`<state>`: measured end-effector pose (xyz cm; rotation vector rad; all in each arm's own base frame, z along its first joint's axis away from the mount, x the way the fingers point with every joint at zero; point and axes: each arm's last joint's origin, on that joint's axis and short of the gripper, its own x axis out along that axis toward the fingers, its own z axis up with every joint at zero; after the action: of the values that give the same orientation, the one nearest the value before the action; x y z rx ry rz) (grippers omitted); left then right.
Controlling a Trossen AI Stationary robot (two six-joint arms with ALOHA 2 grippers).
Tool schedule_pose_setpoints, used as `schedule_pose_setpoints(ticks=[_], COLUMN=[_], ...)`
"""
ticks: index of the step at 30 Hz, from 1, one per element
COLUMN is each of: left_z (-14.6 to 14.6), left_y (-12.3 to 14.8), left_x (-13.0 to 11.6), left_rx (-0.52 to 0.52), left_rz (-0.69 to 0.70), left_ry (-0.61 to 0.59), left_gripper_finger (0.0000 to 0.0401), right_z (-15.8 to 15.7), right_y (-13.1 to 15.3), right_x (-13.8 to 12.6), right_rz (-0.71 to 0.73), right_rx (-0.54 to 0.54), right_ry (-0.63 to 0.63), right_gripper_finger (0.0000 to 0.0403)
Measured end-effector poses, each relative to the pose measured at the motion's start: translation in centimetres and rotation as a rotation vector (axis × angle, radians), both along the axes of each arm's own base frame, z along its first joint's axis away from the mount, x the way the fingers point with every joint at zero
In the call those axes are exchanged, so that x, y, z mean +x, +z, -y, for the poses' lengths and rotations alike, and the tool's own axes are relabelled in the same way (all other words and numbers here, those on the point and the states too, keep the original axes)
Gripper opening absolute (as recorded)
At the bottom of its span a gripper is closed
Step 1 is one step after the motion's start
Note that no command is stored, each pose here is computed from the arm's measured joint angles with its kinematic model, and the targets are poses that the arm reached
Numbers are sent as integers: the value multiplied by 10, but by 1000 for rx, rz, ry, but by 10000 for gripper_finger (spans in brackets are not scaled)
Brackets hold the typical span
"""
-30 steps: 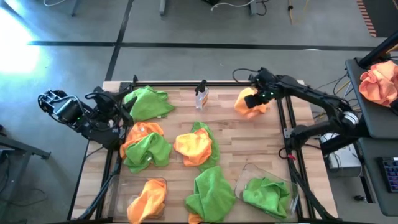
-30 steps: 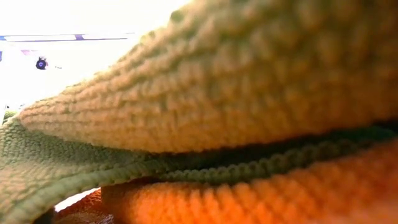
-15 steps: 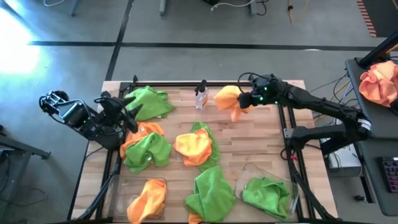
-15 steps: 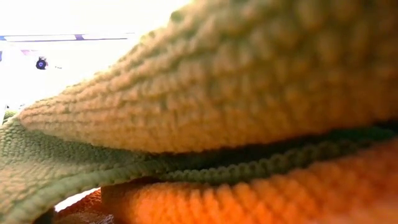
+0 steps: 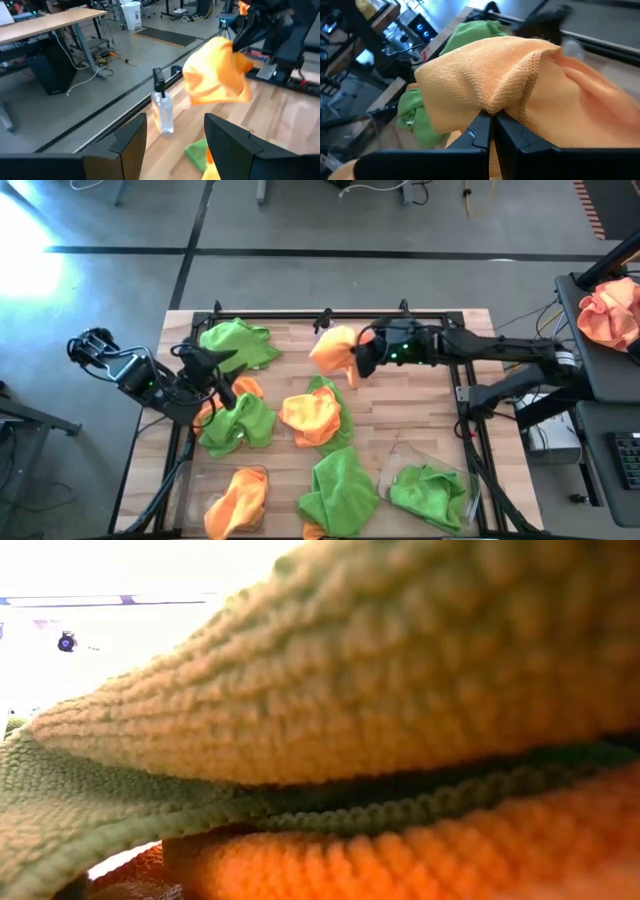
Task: Sort microfiber towel by color & place in baskets
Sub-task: Put the orange microfiber cloth into the left transparent bin
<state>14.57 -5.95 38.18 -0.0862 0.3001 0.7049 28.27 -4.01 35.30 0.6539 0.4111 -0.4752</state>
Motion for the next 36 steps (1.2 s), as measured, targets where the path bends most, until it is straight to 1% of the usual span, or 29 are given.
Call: schedule_pose_setpoints(ticks=[4,7,12,15,18,24,31,36], left_z=[11,21,32,35,37,38,31,27], left_y=[-1,-3,-7,-4,2,13,9,7], left_x=[17,35,62,75,87,110,126,131], left_rx=[-27,-30,-30,-24,-14,30,89,101], left_rz=[47,70,91,85,80,25,-123,-154], left_ry=[-6,-14,-4,14,27,22,56,73], left_gripper_finger=[182,182,182,182,182,182,182,182], right_z=[-7,-9,-10,-14,-17,-21,-31,-44], right_y=[9,14,26,36,49,68,75,75], right_x=[24,39,53,59,63,69,79,86], right_rz=[-25,-88,-195,-200,-172,-136,-121,-135], right_rx=[-66,-109,-156,-199,-247,-336,-353,-367], right_ry=[73,118,169,192,211,179,216,261], right_gripper_finger=[9,9,9,9,9,9,9,9])
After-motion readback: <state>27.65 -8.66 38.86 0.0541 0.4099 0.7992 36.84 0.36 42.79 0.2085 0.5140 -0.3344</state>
